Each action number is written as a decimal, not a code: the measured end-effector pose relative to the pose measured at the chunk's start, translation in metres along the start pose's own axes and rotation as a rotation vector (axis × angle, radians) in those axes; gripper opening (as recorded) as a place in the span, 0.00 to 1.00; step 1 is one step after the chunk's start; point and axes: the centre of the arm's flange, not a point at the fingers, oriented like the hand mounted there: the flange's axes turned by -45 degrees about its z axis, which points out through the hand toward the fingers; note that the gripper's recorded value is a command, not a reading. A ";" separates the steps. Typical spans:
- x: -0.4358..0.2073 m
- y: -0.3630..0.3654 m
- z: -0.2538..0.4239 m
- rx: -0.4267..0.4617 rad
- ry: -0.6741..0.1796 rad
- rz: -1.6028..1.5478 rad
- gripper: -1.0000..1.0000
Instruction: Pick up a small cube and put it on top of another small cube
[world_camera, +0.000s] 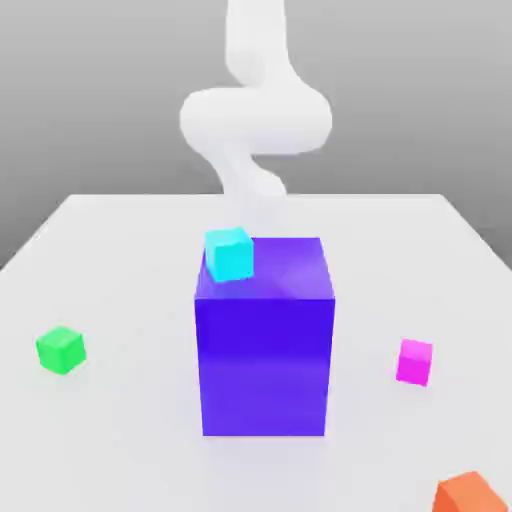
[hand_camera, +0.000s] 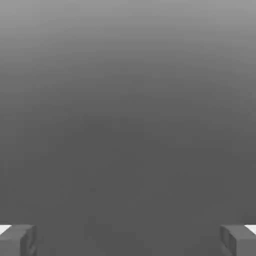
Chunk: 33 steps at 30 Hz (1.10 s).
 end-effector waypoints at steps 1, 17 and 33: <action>-0.002 -0.007 0.014 0.013 -0.017 -0.061 0.50; -0.088 -0.132 0.183 0.272 -0.198 -0.982 0.50; -0.253 -0.240 0.271 0.658 -0.230 -1.896 0.50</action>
